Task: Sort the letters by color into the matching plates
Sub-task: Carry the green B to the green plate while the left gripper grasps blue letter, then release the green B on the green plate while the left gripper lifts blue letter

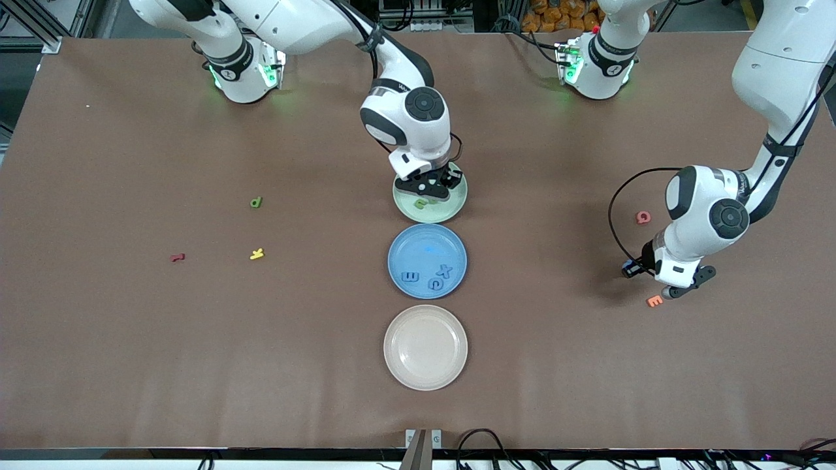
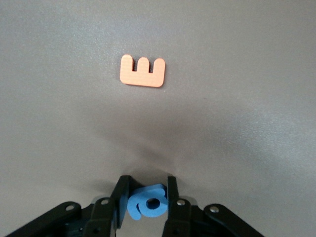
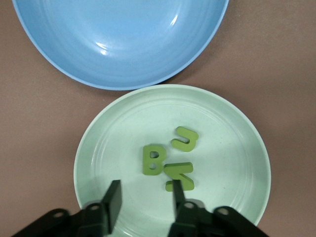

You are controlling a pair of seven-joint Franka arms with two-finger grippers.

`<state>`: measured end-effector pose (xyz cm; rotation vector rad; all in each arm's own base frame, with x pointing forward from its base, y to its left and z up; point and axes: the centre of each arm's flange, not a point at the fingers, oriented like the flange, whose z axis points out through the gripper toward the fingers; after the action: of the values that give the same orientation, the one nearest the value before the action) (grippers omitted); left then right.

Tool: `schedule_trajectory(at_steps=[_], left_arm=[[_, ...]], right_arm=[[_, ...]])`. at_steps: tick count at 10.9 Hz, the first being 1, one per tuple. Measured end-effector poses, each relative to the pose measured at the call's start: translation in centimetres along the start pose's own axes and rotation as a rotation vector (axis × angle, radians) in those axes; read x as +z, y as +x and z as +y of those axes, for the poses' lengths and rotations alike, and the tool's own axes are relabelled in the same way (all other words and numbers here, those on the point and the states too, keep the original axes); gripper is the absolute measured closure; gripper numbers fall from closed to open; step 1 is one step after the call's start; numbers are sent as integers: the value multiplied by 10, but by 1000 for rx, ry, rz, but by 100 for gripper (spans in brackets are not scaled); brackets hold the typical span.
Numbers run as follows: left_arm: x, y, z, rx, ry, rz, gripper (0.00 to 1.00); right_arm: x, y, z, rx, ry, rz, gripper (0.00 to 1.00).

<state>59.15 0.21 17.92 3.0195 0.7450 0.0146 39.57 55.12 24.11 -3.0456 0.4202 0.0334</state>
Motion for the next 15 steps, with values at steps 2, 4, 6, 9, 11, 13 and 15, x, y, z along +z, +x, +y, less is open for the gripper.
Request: schedule_trajectory(at_steps=[2,4,6,9,11,13,15], left_arm=[[-3,3,2,0,-4,7,65],[-10,8,5,1,-6,17,65],[-26,15,18,12,0,14,65],[-39,16,36,27,-4,18,65],[-45,12,54,19,-13,30,65],[-51,4,83,-12,-28,43,65],[-55,-5,109,-41,-42,51,65]], right_arm=[[0,0,1,-3,-17,1,24],[-5,4,1,-9,-58,8,20],[-13,15,3,4,-93,10,18],[-37,62,29,47,-128,25,13],[-52,90,63,30,-151,30,11],[-52,98,99,42,-193,28,9],[-51,103,135,9,-231,19,7]])
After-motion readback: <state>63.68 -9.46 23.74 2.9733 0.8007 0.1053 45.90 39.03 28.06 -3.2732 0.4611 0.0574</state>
